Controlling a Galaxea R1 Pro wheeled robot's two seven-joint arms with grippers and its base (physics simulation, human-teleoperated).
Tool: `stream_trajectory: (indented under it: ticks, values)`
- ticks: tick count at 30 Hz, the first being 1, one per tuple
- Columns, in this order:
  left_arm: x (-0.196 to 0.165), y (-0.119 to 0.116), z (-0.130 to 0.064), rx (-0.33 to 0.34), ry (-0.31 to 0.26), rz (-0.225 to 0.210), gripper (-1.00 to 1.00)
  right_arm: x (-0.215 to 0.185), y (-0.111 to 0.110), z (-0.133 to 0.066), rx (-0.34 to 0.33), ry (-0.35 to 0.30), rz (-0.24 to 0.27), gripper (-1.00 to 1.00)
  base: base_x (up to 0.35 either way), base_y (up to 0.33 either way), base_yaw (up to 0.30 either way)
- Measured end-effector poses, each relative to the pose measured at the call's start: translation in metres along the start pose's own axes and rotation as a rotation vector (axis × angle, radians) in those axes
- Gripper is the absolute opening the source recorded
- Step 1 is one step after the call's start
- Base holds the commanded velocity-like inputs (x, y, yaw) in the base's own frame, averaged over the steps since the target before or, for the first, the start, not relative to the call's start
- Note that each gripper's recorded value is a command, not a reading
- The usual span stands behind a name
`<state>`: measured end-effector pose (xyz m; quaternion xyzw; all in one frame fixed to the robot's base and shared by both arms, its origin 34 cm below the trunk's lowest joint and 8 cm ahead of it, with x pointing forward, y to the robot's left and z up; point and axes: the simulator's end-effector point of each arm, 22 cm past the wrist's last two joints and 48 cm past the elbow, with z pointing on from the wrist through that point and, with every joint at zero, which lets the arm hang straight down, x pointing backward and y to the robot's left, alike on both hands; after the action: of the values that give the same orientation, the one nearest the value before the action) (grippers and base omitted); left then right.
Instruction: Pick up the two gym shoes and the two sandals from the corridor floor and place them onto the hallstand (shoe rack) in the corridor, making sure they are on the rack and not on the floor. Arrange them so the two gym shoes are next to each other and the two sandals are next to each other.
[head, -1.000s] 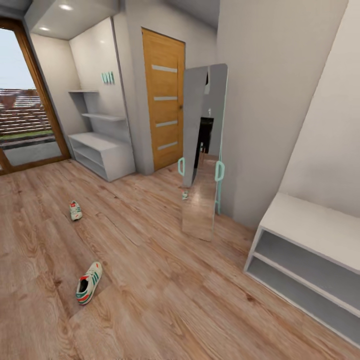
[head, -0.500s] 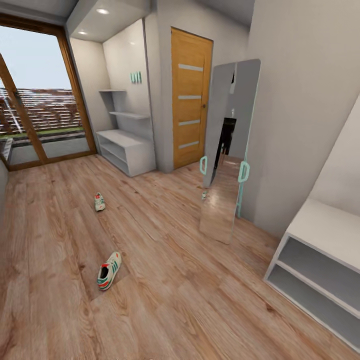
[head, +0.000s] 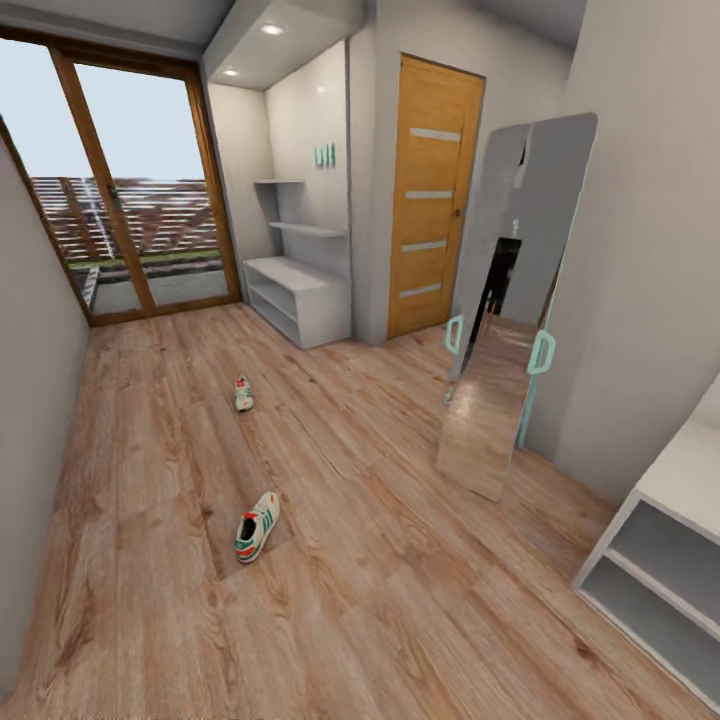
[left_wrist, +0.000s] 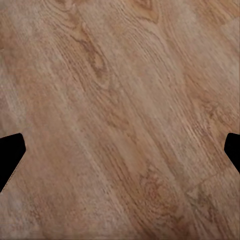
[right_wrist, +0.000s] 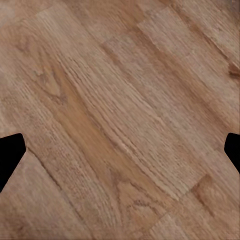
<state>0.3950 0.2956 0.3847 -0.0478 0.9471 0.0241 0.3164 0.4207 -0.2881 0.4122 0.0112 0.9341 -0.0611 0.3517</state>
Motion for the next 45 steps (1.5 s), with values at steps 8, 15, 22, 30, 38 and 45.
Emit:
stream_trajectory:
  ticks: [8,15,22,30,38,45]
  values:
    - [-0.0006,0.0066,0.0001,-0.008,-0.001,0.005,1.00,-0.0012,-0.0006,0.0003,-0.003,-0.003,-0.005,1.00,0.093,0.269,0.266]
    - [-0.0007,0.0067,0.0001,-0.008,-0.001,0.005,1.00,-0.0015,-0.0040,0.0006,-0.002,-0.004,-0.011,1.00,0.136,0.295,0.116]
    - [-0.0005,0.0073,0.0000,-0.008,-0.001,0.005,1.00,-0.0016,-0.0055,0.0006,0.000,-0.005,-0.014,1.00,0.199,0.288,0.014]
    - [-0.0006,0.0078,0.0000,-0.009,-0.001,0.006,1.00,-0.0014,-0.0059,0.0006,0.002,-0.004,-0.013,1.00,0.234,0.256,0.001]
    - [-0.0006,0.0080,0.0000,-0.010,-0.001,0.006,1.00,-0.0016,-0.0056,0.0006,0.001,-0.004,-0.013,1.00,0.237,0.251,0.000]
    - [-0.0006,0.0081,0.0000,-0.010,-0.001,0.007,1.00,-0.0015,-0.0046,0.0005,0.000,-0.004,-0.013,1.00,0.237,0.250,0.000]
